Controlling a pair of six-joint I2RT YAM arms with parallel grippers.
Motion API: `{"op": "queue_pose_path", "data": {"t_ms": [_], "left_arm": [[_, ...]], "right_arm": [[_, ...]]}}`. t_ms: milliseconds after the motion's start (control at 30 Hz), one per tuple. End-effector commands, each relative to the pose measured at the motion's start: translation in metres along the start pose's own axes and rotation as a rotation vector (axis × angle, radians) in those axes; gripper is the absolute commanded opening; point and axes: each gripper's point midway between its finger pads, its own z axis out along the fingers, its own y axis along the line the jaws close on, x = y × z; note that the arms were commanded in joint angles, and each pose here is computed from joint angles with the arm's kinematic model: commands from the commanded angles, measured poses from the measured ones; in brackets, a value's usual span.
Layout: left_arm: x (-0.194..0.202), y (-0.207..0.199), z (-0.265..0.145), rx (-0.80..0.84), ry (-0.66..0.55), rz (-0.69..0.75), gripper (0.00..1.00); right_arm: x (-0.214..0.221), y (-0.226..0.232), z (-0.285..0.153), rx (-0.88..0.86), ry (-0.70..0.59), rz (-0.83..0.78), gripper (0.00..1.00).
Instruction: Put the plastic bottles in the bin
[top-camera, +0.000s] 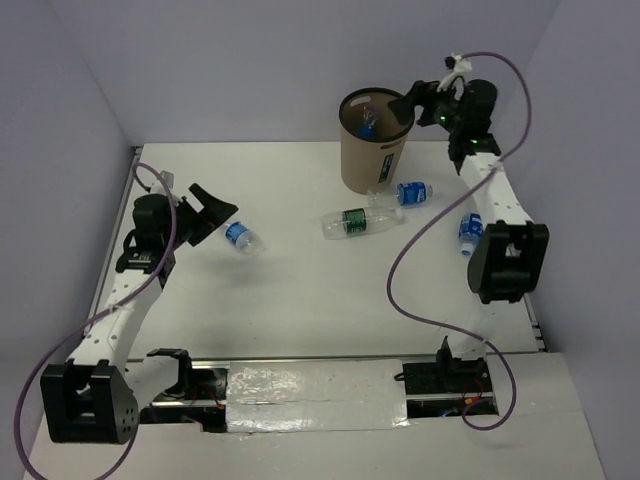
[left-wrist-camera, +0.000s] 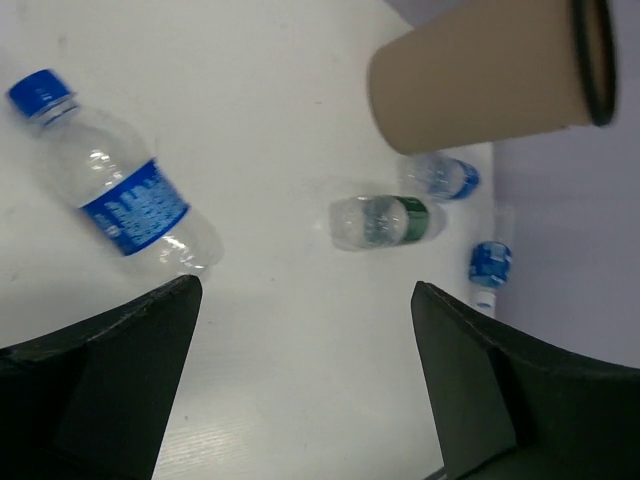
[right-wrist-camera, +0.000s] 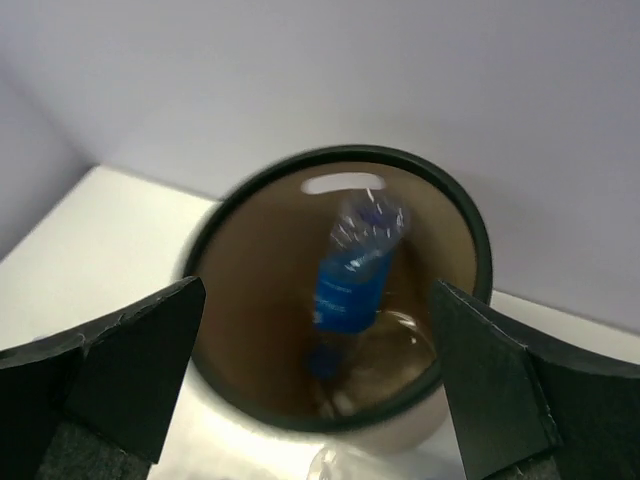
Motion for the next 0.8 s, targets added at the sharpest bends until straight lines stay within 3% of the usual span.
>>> {"op": "queue_pose_path", "data": {"t_ms": [0,33,167,333,600,767], "left_arm": [[-0.009,0.031,0.008,-0.263,-0.038,-0.023,0.99],[0.005,0.041,0.008,-0.345,0.006,-0.049,0.99],[0.0,0.062,0.018,-0.594,-0.01,-0.001,0.99],[0.012,0.06,0.048,-0.721,0.051,0.013,0.98],[0.053,0.102,0.084,-0.919,0.214,-0.028,0.99],[0.059,0.112,0.093,-0.936,0.239,-0.01,0.99]], "right_arm": [[-0.094,0.071,-0.093,-0.327,-0.109,-0.173,1.0],[-0.083,0.09,-0.11,-0.448,-0.058,-0.15,1.0],[-0.024,0.132,-0.166,-0.613,0.085,-0.066,1.0],[0.039,0.166,-0.217,-0.692,0.185,-0.038,1.0],[0.078,0.184,-0.262,-0.76,0.219,-0.091,1.0],[0.086,0.189,-0.271,-0.782,0.208,-0.089,1.0]]}}
